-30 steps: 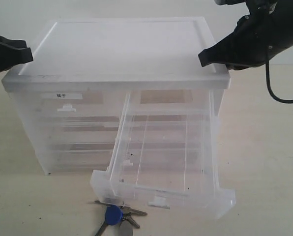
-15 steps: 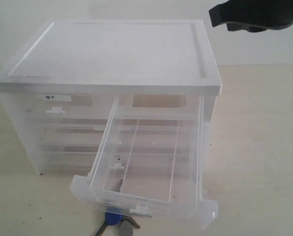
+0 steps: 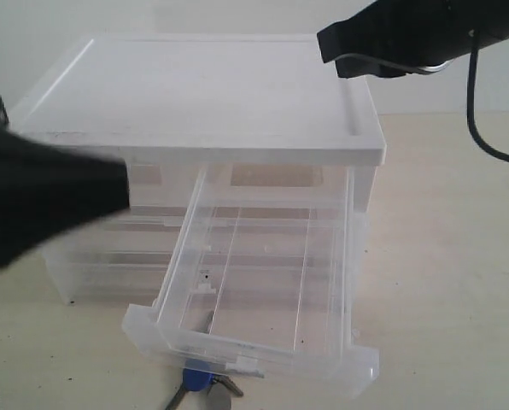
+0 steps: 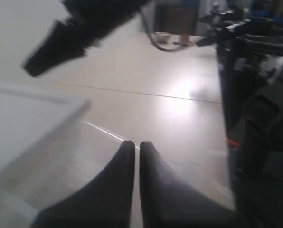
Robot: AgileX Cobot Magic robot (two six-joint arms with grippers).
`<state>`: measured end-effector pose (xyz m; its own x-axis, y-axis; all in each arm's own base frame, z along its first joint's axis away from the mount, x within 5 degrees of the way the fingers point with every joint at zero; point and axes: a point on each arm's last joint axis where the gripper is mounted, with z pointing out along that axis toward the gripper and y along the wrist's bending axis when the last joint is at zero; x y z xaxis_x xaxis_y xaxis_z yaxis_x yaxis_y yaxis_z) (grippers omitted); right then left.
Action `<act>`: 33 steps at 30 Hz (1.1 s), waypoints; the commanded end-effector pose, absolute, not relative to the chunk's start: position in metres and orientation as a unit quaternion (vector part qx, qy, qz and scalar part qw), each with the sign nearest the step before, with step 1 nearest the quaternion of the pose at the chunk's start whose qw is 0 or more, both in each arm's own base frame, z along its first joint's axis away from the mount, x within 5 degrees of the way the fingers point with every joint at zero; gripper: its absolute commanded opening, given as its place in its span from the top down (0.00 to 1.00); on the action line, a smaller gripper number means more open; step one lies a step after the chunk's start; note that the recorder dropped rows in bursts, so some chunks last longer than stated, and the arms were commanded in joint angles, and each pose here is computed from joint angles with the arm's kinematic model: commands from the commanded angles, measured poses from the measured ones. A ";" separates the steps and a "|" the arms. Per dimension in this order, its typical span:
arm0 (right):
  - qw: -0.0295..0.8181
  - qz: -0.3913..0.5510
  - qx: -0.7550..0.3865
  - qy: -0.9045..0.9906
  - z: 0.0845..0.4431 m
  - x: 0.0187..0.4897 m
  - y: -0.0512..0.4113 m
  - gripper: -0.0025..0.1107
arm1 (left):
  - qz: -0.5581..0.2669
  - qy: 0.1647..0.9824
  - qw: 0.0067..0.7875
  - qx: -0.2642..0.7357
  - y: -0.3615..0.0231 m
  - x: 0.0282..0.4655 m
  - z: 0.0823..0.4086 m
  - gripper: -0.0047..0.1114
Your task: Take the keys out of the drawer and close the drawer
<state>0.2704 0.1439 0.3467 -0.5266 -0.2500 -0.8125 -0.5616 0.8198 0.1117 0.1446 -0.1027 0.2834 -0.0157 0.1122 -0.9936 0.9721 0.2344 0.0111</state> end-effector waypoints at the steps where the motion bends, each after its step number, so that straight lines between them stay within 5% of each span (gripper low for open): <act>1: 0.430 0.183 -0.244 0.849 0.350 0.270 0.144 0.98 | -0.438 0.537 0.503 0.516 -0.116 0.105 0.264 0.92; 5: 0.434 0.183 -0.243 0.848 0.350 0.270 0.144 0.98 | -0.393 0.618 0.467 0.496 -0.124 0.100 0.239 0.92; 9: 0.432 0.183 -0.243 0.849 0.350 0.270 0.144 0.98 | -0.427 0.565 0.435 0.556 -0.145 0.084 0.232 0.92; 15: 0.429 0.184 -0.245 0.850 0.350 0.269 0.144 0.98 | -0.338 0.628 0.402 0.575 -0.179 0.101 0.205 0.92; 33: 0.426 0.184 -0.247 0.851 0.349 0.269 0.144 0.98 | -0.280 0.622 0.499 0.534 -0.218 0.140 0.228 0.92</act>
